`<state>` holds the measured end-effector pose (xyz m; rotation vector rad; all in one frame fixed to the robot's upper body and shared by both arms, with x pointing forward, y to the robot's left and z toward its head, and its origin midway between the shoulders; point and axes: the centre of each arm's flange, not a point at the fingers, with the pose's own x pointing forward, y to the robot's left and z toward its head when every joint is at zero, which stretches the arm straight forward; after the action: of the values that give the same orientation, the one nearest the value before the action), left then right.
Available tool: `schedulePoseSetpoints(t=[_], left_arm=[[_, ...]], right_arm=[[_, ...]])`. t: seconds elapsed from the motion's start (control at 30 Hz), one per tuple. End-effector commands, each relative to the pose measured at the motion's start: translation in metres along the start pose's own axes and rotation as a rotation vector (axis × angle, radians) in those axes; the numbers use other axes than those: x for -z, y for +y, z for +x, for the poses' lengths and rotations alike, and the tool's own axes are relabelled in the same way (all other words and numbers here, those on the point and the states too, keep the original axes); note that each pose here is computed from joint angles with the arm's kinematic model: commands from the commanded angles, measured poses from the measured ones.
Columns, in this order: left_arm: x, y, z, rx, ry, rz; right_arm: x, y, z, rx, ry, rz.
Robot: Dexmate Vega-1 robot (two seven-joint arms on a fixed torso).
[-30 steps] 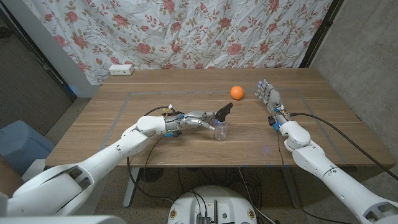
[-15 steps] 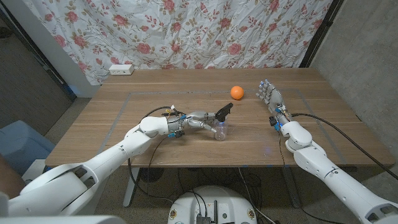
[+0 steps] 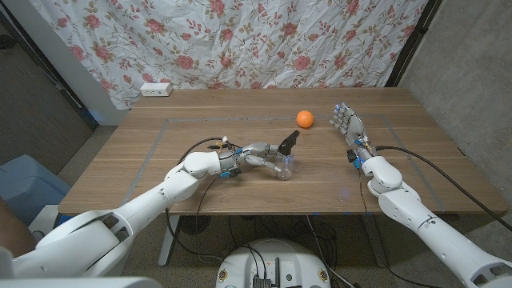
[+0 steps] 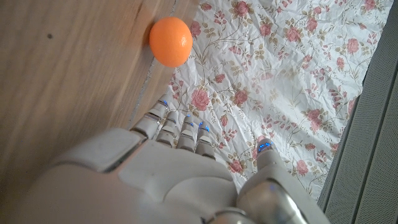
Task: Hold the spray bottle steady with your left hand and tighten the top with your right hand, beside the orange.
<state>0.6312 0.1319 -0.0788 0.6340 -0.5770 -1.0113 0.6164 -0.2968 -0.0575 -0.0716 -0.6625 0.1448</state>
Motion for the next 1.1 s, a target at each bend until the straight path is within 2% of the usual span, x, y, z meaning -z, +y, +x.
schedulePoseSetpoints(t=[0.03,0.23,0.57,0.83,1.1], left_arm=[[0.003,-0.001,0.007,-0.064,-0.015,0.008],[-0.002,0.002,0.007,-0.091,-0.024,0.013],[-0.013,0.014,0.004,-0.114,-0.033,0.025],[-0.018,0.021,-0.001,-0.135,-0.028,0.008],[-0.021,0.027,-0.007,-0.166,-0.01,-0.016]], right_arm=[[0.001,-0.002,-0.001,0.005,0.006,0.004],[0.0,-0.003,0.001,0.005,0.005,0.004],[-0.014,0.004,0.009,-0.025,-0.015,-0.044],[-0.019,0.005,0.013,-0.031,-0.001,-0.048],[-0.032,0.009,0.014,-0.051,0.013,-0.075]])
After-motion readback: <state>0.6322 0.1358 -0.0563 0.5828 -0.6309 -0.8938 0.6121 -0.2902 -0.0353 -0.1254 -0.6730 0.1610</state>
